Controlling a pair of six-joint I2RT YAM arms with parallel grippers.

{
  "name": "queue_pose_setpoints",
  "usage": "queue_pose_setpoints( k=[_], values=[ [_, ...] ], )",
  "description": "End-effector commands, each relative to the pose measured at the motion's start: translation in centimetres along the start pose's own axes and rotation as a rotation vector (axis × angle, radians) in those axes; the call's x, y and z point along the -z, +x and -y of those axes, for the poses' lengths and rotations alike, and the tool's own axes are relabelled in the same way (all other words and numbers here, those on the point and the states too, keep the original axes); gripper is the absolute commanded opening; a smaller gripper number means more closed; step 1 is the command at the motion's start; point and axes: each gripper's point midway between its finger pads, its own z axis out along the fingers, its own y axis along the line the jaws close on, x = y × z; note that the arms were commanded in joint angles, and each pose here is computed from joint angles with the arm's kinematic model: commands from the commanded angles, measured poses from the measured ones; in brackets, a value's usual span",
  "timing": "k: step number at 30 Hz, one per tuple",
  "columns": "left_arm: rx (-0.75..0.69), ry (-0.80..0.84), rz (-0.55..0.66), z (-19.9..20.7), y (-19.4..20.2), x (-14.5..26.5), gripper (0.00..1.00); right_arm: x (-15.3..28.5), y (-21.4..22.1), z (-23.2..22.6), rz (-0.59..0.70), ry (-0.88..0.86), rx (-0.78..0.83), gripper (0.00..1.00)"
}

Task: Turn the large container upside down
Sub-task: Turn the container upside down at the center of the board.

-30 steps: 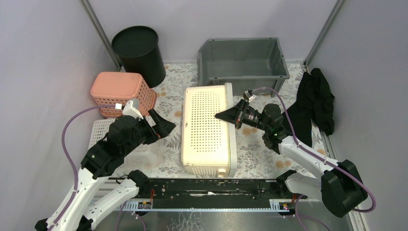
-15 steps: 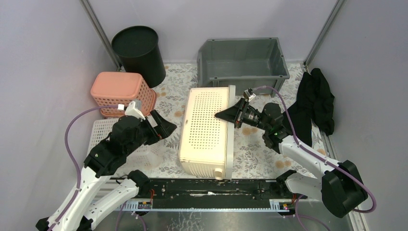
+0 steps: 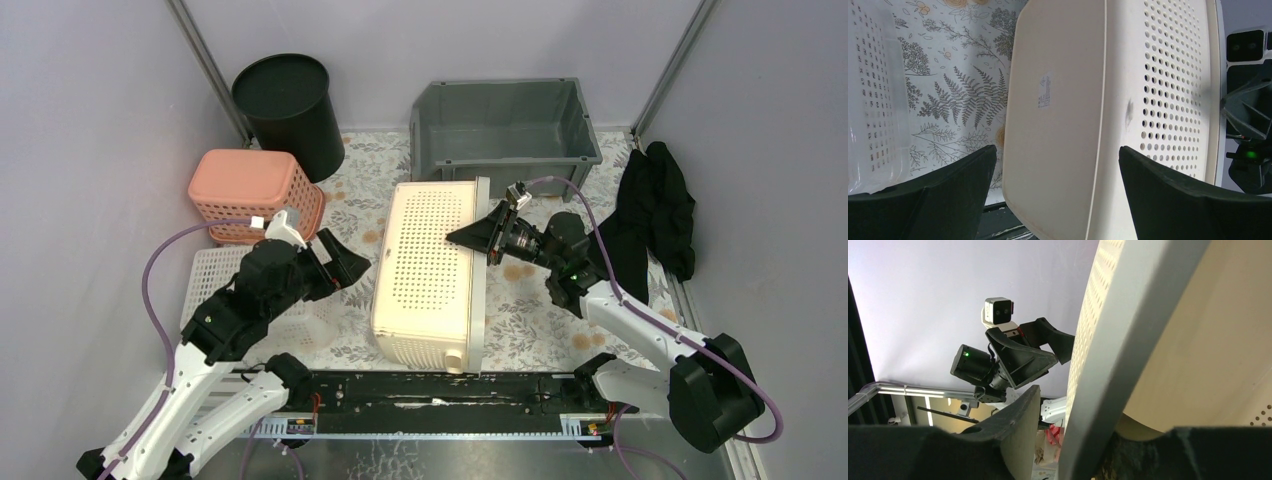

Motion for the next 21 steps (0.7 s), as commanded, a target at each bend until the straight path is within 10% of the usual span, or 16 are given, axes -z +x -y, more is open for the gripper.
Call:
queue_pose_setpoints(
  k=[1,21],
  values=[
    [-0.002,0.048,0.024,1.02,-0.62,-0.26,1.00,0.13,-0.58,-3.85,0.012,-0.094,0.095,0.46],
    [0.000,0.047,0.019,0.84,-0.34,-0.42,1.00,0.33,-0.42,-3.34,0.010,-0.059,0.105,0.57]
  ],
)
